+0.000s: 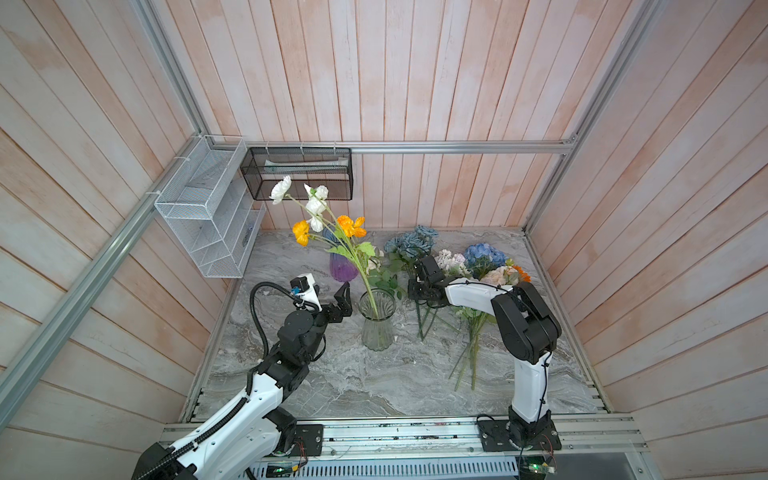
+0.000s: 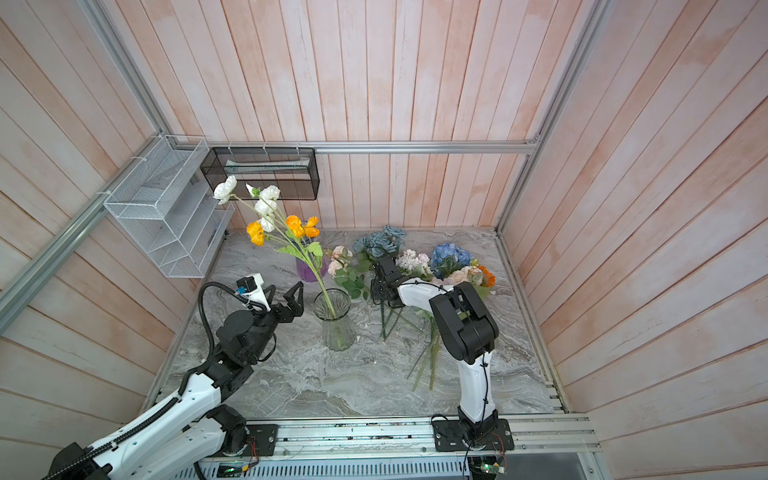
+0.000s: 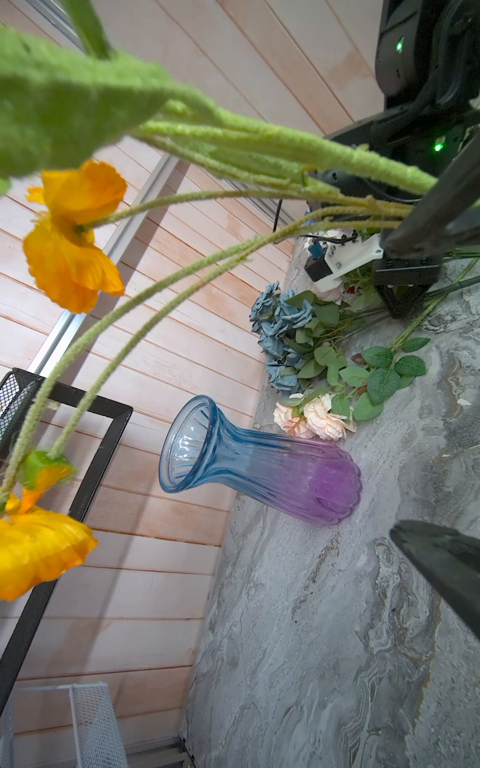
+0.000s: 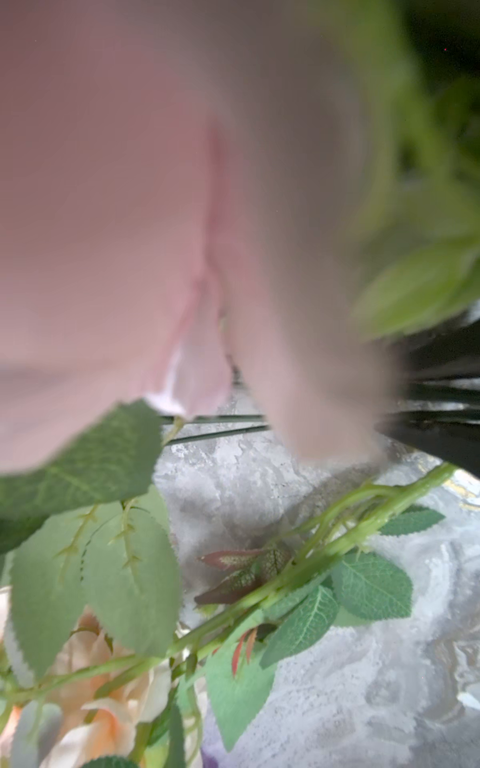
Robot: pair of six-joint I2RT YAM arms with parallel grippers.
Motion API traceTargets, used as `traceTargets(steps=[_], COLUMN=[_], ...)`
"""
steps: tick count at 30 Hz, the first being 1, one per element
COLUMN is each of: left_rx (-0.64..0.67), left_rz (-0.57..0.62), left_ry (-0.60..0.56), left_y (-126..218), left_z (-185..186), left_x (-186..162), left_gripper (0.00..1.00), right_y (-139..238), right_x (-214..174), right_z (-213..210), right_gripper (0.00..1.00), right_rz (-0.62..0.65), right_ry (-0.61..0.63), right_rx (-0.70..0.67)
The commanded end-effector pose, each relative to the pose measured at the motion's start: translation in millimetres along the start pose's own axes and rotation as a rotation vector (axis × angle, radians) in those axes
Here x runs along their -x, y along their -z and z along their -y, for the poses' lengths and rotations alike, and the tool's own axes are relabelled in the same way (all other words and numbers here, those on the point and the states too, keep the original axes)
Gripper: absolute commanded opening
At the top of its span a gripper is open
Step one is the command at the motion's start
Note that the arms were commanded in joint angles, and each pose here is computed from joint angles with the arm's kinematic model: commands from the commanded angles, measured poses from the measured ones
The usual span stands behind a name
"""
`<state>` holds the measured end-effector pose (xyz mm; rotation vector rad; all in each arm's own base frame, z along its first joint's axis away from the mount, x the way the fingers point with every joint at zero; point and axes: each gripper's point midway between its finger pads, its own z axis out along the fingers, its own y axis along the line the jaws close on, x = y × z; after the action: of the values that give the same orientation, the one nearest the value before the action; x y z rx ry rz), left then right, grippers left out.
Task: Arrange the flowers into the vase
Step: 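Grasp the blue rose stems with the right gripper, then lift the blue roses up out of the pile with the right gripper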
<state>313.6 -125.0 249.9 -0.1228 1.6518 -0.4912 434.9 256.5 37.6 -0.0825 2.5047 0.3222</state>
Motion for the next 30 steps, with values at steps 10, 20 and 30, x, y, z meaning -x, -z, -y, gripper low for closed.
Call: traceTargets(steps=[10,20,30], left_rx=[-0.014,-0.012,-0.010], left_rz=[0.020,0.021,0.027], left_ry=[0.025,0.040,0.051], left_y=[6,8,10], left_z=[1,0,-2], left_x=[7,6,7], left_gripper=[1.00,1.00,1.00], right_y=[1,38,131], right_x=[1,35,88], right_z=[-1,-19,-46], right_gripper=[0.00,0.00,0.00], right_rz=[0.015,0.104,0.315], right_ry=[0.010,-0.014,-0.053], right_rx=[0.007,0.157,0.662])
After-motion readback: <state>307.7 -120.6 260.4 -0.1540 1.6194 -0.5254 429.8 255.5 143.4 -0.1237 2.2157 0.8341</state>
